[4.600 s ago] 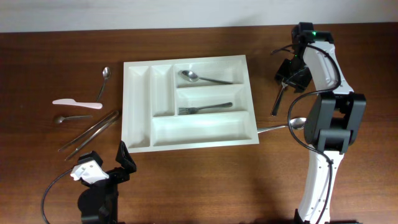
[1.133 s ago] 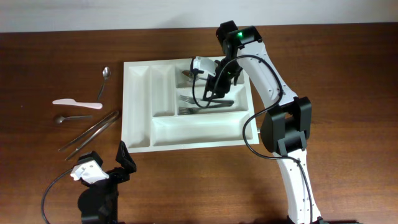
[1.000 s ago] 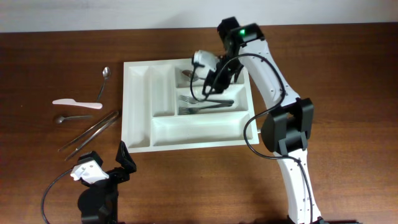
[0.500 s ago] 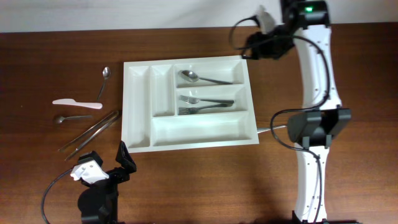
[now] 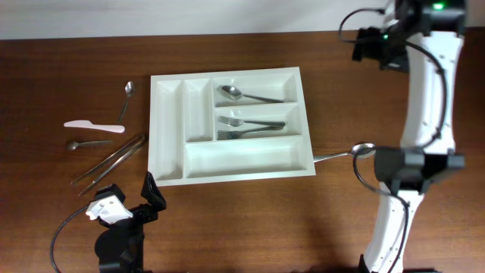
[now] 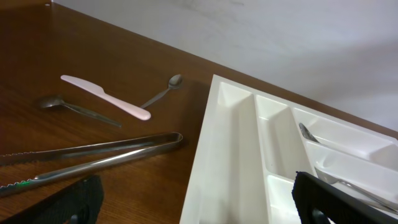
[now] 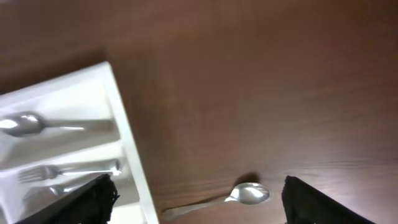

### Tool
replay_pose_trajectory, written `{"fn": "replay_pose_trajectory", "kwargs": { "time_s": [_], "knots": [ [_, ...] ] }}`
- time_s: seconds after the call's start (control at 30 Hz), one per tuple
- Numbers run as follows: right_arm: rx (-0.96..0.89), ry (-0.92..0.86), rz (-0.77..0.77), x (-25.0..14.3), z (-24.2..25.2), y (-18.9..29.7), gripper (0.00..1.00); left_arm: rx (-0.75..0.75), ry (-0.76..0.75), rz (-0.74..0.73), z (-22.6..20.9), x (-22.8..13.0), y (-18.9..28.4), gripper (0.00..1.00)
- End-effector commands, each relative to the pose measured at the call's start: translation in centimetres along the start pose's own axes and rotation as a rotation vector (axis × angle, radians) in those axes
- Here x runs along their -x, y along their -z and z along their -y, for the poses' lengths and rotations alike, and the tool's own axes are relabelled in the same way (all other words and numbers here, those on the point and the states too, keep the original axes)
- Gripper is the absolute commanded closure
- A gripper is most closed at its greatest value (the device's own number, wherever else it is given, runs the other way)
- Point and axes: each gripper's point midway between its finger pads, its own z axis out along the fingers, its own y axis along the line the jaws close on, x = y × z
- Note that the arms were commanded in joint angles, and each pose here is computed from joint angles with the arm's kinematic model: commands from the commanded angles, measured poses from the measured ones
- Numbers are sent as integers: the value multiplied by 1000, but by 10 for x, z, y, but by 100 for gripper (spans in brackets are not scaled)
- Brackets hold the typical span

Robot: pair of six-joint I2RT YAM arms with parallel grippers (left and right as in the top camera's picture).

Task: Pack container
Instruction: 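Lower the right gripper to the spoon beside the tray and grasp it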

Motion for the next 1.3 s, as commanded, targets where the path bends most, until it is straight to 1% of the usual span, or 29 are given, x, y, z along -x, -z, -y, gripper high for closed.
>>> {"fn": "replay_pose_trajectory", "kwargs": {
  "time_s": [0.0,0.07,0.17,0.4,0.57,0.77,0.93,1.0,1.17,1.27],
  "knots": [
    [-58,-90,99,4,10,44,11,-6,-18,3,0,0,0,1],
    [-82,-111,92,1,15,43,11,-6,-18,3,0,0,0,1],
    [-144,-100,40,-8,27,30,10,-6,-18,3,0,0,0,1],
    [-268,-86,-234,-69,53,-22,6,-6,-18,3,0,0,0,1],
    [-332,-112,-348,-102,66,-38,5,-6,-18,3,0,0,0,1],
    [-392,-268,-394,-124,73,-50,6,-6,-18,3,0,0,0,1],
    [-458,-416,-441,-152,81,-78,7,-6,-18,3,0,0,0,1],
    [-483,-458,-462,-166,85,-90,5,-6,-18,3,0,0,0,1],
    [-415,-497,-567,-205,77,-123,3,-6,-18,3,0,0,0,1],
    [-385,-560,-602,-226,72,-141,3,-6,-18,3,0,0,0,1]
  ]
}}
